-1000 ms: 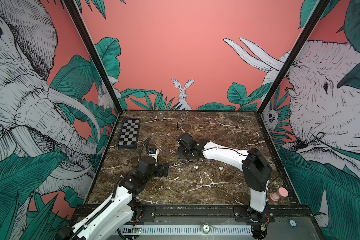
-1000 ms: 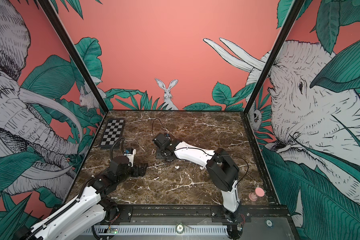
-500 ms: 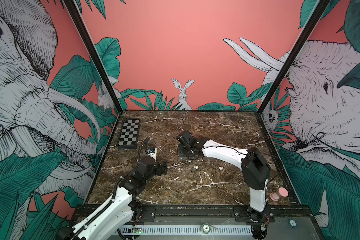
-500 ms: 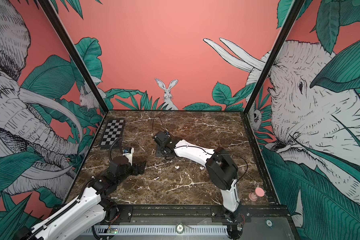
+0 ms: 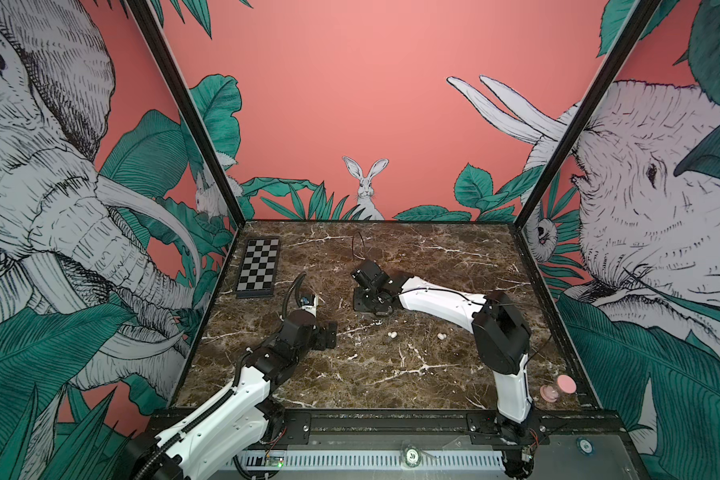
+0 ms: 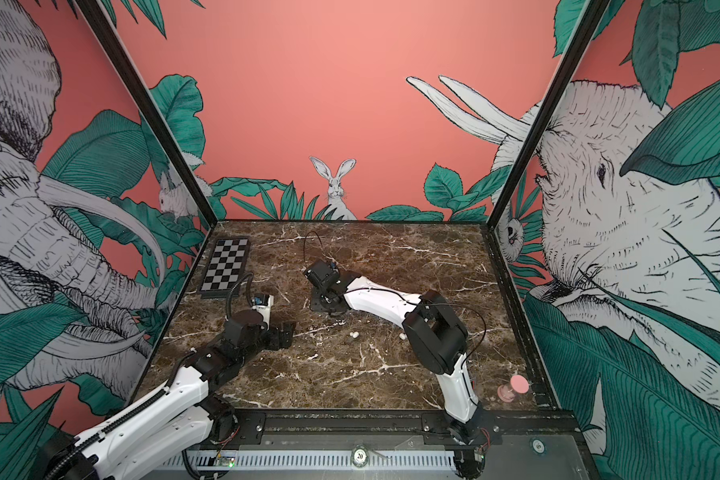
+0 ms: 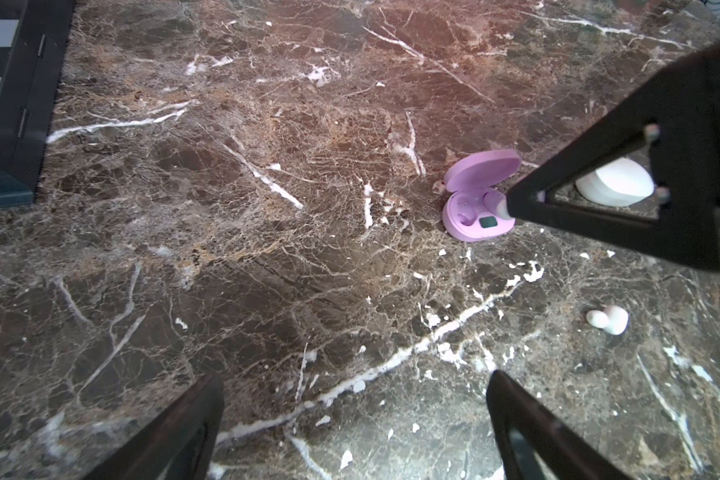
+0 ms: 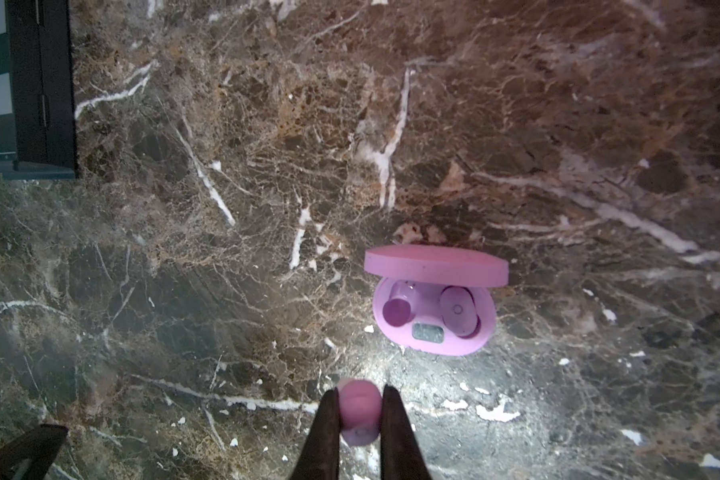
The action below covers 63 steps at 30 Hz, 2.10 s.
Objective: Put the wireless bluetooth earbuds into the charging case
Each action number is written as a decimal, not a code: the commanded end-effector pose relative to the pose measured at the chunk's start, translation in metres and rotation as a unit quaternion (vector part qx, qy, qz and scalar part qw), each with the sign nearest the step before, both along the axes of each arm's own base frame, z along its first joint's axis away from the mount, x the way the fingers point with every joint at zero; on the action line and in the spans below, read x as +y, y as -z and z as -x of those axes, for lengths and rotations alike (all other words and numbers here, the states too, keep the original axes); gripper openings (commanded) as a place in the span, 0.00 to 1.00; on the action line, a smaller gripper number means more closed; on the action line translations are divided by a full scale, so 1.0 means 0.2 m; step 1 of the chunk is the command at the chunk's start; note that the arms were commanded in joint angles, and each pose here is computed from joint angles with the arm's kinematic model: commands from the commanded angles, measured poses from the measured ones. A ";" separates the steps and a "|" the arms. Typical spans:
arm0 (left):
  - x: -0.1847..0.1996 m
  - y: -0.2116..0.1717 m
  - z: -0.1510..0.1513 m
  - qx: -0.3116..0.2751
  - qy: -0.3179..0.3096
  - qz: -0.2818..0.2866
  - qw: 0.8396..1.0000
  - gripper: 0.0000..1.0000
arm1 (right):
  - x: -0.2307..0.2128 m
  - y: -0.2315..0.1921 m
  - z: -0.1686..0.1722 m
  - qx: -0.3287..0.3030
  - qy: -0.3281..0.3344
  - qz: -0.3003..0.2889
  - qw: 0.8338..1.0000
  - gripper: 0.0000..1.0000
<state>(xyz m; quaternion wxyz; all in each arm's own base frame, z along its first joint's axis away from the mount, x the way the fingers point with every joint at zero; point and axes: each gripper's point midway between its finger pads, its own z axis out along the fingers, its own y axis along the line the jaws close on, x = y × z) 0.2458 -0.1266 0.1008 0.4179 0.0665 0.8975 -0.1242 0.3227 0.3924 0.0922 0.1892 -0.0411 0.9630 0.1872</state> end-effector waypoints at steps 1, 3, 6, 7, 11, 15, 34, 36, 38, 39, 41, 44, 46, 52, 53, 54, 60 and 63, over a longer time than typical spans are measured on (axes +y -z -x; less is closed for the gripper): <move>-0.02 -0.01 -0.01 -0.005 0.010 0.004 1.000 0.99 | -0.02 0.04 -0.02 0.007 0.000 0.012 1.000 0.09; -0.03 -0.01 -0.01 -0.005 0.012 0.004 1.000 0.99 | -0.02 0.06 -0.04 0.009 0.002 0.012 1.000 0.09; -0.03 -0.01 -0.01 -0.004 0.013 0.004 1.000 0.99 | -0.03 0.07 -0.04 0.013 0.004 0.017 1.000 0.08; -0.03 -0.01 -0.01 -0.003 0.013 0.003 1.000 0.99 | -0.03 0.08 -0.04 0.014 0.004 0.019 1.000 0.09; -0.04 0.00 -0.01 0.000 0.014 0.002 1.000 0.99 | -0.03 0.10 -0.05 0.014 0.007 0.021 1.000 0.09; -0.04 0.00 -0.02 0.003 0.015 0.000 1.000 0.99 | -0.03 0.12 -0.05 0.018 0.006 0.024 1.000 0.08; -0.04 0.01 -0.02 0.007 0.016 -0.002 1.000 0.99 | -0.03 0.19 -0.09 0.023 0.008 0.032 0.999 0.08; -0.04 0.01 -0.02 0.007 0.015 -0.002 1.000 0.99 | -0.03 0.19 -0.09 0.023 0.008 0.032 0.999 0.08; -0.04 0.01 -0.02 0.007 0.016 -0.002 1.000 0.99 | -0.03 0.19 -0.09 0.024 0.009 0.032 0.999 0.08; -0.04 0.01 -0.02 0.007 0.015 -0.002 1.000 0.99 | -0.03 0.20 -0.09 0.024 0.008 0.032 0.999 0.08; -0.04 0.01 -0.02 0.008 0.016 -0.002 1.000 0.99 | -0.03 0.20 -0.09 0.025 0.008 0.033 0.999 0.08; -0.04 0.01 -0.02 0.007 0.015 -0.002 1.000 0.99 | -0.03 0.20 -0.09 0.025 0.010 0.031 0.999 0.08; -0.04 0.01 -0.02 0.008 0.016 -0.002 1.000 0.99 | -0.03 0.20 -0.10 0.026 0.011 0.031 0.999 0.08; -0.05 0.01 -0.02 0.008 0.016 -0.002 1.000 0.99 | -0.04 0.22 -0.09 0.029 0.013 0.033 0.999 0.09; -0.04 0.02 -0.02 0.009 0.016 -0.003 1.000 0.99 | -0.04 0.22 -0.09 0.029 0.014 0.033 0.999 0.09; -0.05 0.02 -0.02 0.009 0.017 -0.003 1.000 0.99 | -0.04 0.23 -0.09 0.030 0.014 0.034 0.999 0.09; -0.05 0.01 -0.02 0.010 0.018 -0.003 1.000 0.99 | -0.03 0.24 -0.09 0.032 0.015 0.033 0.999 0.10; -0.05 0.02 -0.02 0.011 0.019 -0.003 1.000 0.99 | -0.03 0.24 -0.09 0.034 0.015 0.032 0.999 0.12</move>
